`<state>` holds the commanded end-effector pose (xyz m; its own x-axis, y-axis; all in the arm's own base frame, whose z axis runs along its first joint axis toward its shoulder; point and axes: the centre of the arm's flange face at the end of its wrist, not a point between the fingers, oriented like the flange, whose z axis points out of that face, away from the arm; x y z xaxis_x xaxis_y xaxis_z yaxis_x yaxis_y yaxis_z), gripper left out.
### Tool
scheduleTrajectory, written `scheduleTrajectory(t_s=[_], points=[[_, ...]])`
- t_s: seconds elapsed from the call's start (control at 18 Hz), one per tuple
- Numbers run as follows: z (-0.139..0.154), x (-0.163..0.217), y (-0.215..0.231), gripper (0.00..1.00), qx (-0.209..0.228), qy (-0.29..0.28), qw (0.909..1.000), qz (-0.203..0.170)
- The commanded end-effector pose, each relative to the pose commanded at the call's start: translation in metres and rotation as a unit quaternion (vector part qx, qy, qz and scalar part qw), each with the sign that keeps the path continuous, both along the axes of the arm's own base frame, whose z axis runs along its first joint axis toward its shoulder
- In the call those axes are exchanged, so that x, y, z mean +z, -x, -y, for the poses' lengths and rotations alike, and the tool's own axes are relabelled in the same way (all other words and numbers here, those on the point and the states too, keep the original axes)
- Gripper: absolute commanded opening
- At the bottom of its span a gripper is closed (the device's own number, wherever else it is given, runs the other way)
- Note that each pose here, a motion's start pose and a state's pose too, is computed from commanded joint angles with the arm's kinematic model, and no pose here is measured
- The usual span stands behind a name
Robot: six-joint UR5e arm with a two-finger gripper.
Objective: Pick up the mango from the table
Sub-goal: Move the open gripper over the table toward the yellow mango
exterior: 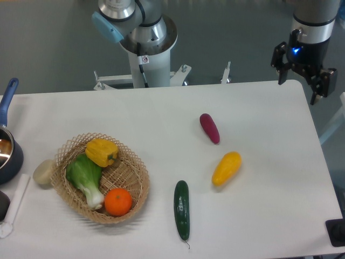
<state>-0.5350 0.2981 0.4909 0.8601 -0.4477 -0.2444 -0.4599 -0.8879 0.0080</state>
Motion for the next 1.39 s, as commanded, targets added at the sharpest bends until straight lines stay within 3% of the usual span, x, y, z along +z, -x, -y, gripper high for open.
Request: scheduleTrajectory(t_s=[0.5, 0.89, 1.06, 1.28, 1.39], points=[[-0.002, -0.011, 0.0, 1.0, 0.01, -0.005, 0.9999, -0.008], [-0.024, -0.04, -0.015, 1.0, 0.104, -0.042, 0.9935, -0.015], [-0.048, -0.054, -0.03, 1.0, 0.115, -0.046, 0.9923, 0.001], [-0.068, -0.076, -0.039, 1.0, 0.164, -0.056, 0.9847, 0.021], [-0.082, -0.093, -0.039, 1.0, 0.211, -0.068, 0.975, 0.021]])
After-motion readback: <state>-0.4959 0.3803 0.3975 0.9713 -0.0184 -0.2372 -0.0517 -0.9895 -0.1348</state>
